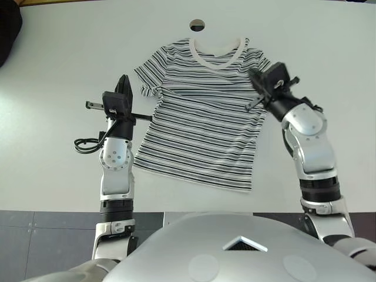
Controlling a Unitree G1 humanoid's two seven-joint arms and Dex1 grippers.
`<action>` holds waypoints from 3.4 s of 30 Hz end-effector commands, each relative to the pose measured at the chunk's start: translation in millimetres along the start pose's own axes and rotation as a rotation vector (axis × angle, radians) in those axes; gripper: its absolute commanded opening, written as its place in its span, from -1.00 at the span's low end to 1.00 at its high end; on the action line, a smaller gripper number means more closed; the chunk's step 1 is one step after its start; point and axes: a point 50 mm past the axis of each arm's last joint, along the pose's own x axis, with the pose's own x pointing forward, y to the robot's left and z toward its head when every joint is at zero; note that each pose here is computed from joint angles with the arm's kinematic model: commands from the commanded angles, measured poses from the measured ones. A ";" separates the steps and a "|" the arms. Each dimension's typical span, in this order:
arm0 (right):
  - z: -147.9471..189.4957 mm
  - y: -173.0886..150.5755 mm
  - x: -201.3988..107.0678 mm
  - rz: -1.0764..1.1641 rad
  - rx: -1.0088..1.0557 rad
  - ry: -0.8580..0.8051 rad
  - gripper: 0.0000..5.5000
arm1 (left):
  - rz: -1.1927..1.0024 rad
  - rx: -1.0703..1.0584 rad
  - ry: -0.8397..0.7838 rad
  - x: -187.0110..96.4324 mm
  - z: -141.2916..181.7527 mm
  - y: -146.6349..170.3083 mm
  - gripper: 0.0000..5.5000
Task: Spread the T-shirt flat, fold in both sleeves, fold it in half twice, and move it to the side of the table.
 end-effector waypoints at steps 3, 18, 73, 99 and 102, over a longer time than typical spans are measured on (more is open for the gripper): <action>-35.0 52.9 -31.1 0.428 -0.107 0.203 -0.96 | 0.000 0.004 0.007 -0.4 0.0 -1.5 -0.96; -73.6 62.8 -84.2 0.800 -0.294 0.443 -0.96 | -0.024 0.011 0.006 0.7 0.4 -8.1 -0.96; 14.0 33.5 -62.7 0.194 -0.158 -0.151 -0.96 | -0.370 -0.195 0.715 55.1 -46.5 11.8 -0.39; 11.5 31.7 -56.5 0.159 -0.161 -0.153 -0.96 | -0.371 -0.212 0.800 36.1 -52.5 15.3 -0.39; 11.5 31.5 -56.9 0.155 -0.161 -0.154 -0.96 | -0.381 -0.212 0.804 34.6 -54.2 14.4 -0.39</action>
